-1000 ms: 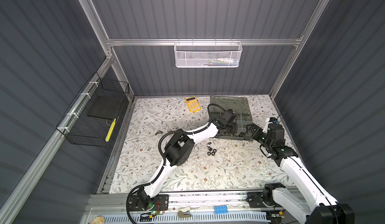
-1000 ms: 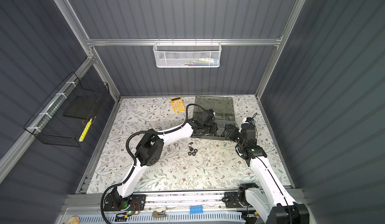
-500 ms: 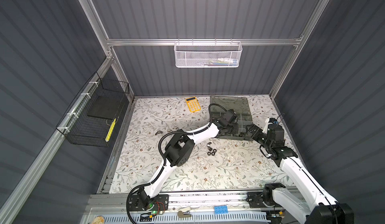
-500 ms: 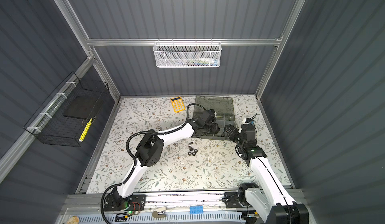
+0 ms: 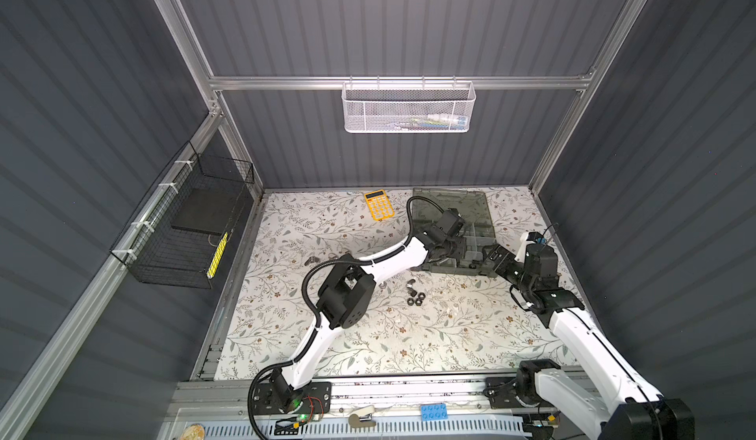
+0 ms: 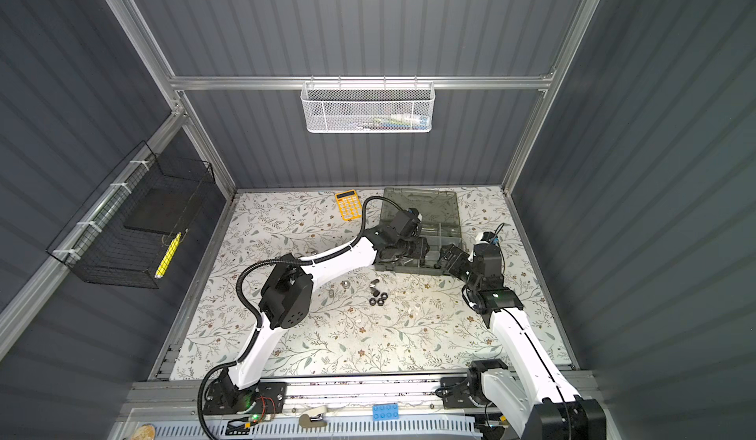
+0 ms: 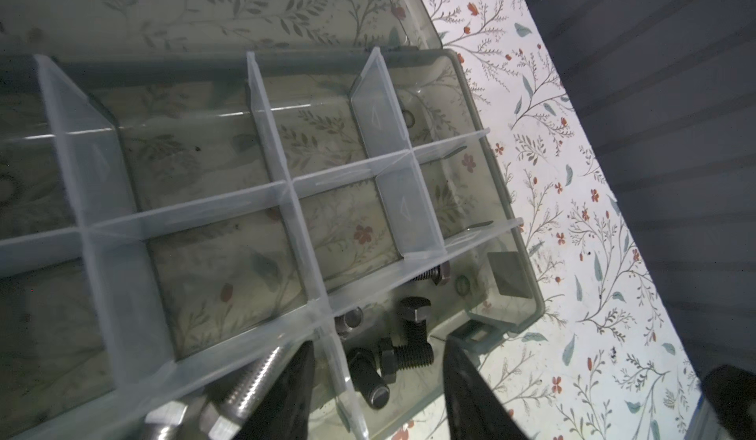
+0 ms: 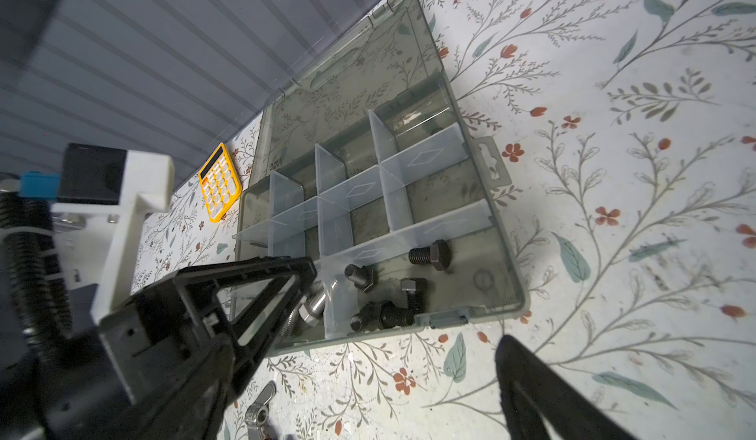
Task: Sort the screws and nuts into containers
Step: 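Raise the left gripper over the nut pile while the right gripper draws back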
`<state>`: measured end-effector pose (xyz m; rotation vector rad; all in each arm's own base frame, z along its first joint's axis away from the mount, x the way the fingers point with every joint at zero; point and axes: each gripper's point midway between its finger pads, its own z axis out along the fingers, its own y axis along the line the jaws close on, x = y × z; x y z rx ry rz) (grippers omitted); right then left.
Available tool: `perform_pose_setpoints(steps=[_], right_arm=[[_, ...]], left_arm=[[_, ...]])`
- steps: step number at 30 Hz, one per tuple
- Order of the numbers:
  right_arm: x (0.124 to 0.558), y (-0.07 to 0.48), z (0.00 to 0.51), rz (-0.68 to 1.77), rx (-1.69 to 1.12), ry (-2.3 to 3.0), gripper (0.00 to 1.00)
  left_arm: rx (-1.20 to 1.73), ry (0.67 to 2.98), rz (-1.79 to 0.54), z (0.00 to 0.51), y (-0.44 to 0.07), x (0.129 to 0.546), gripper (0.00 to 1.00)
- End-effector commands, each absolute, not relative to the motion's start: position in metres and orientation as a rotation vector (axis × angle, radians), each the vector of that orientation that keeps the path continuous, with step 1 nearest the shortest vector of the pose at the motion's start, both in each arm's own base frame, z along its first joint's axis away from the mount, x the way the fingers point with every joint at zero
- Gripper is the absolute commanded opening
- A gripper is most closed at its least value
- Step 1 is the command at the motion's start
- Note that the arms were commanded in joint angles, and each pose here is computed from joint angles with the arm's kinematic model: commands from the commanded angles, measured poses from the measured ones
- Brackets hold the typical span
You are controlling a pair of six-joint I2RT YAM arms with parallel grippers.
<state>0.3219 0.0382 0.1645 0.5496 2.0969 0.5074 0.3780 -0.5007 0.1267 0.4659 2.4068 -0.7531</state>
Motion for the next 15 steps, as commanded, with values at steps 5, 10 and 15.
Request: perform_pose_setpoints(steps=[5,10,15], right_arm=[[0.323,0.041,0.161,0.535,0.539,2.1,0.99],[0.324,0.046,0.162,0.538,0.514,2.109,0.99],[0.325,0.057,0.16,0.518,0.454,2.14,0.99]], left_arm=[[0.432,2.344,-0.722,0.176,-0.466,0.386,0.57],[0.393,2.337,-0.697,0.186,-0.435,0.385,0.64],[0.31,2.344,-0.685,0.187,-0.394,0.385,0.72]])
